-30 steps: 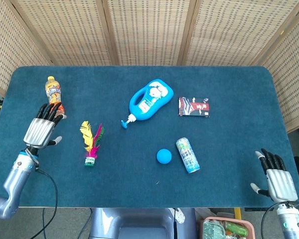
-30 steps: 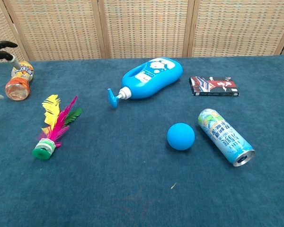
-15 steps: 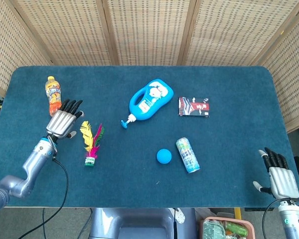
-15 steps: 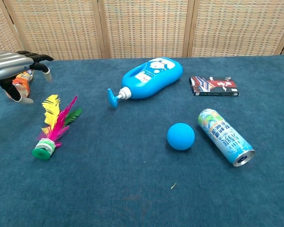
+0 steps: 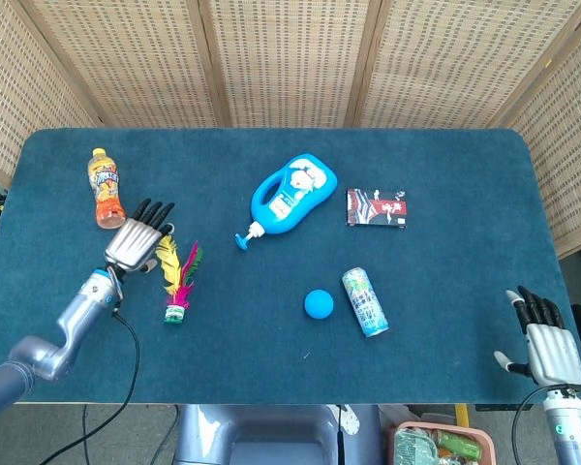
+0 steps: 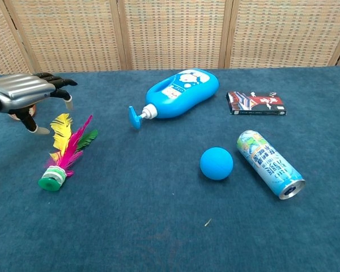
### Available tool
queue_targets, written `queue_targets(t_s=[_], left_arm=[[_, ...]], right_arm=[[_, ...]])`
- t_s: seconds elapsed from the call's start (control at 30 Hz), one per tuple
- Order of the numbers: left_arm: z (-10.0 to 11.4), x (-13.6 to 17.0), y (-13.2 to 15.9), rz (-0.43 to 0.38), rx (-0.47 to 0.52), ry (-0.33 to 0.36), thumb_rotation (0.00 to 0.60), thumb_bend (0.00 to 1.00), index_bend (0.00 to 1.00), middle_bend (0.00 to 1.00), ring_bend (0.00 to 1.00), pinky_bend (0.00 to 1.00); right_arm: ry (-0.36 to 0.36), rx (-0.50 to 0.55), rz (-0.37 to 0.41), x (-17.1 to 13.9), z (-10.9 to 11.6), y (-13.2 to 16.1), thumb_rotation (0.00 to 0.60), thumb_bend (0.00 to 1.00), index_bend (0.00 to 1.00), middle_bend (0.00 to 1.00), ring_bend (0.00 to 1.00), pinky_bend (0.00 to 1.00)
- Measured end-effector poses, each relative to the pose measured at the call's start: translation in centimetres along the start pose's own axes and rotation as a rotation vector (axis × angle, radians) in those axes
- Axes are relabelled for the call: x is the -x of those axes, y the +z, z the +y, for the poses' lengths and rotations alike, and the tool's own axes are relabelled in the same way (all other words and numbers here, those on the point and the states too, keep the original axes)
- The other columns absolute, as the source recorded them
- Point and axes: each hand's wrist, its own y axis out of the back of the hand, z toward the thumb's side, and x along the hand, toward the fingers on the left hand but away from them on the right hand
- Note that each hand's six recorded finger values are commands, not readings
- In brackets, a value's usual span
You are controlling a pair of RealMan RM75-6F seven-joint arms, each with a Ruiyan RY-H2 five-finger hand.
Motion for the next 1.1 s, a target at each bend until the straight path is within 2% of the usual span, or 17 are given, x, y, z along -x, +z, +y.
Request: queue_targets(t_s=[0.33,0.8,1.1], left_arm=[[-0.9,-0.9,1.7,-0.026,-0.023,0.007,0.600,0.25,0.35,0.00,0.00,0.00],[-1.2,-1.9,3.4,-0.031,-0.041,0.057,0.600,0.32,0.44,0.00,0.00,0.00],[-1.0,-2.1,4.3,-0.035,-0.048,0.098,0.600,0.36,0.65,0.04,0.00,0.00]], right_arm=[[-0.008,0.006,-0.005,-0.1,0.2,-0.3,0.600,0.17,0.05,0.00,0.00,0.00],[-0.008,0.007,0.004,-0.2,0.2,-0.1,0.600,0.17,0.05,0.00,0.00,0.00],[-0.012,0.008,0.010,-0.3,0.4,0.0,0.600,0.17,0.05,0.00,0.00,0.00]])
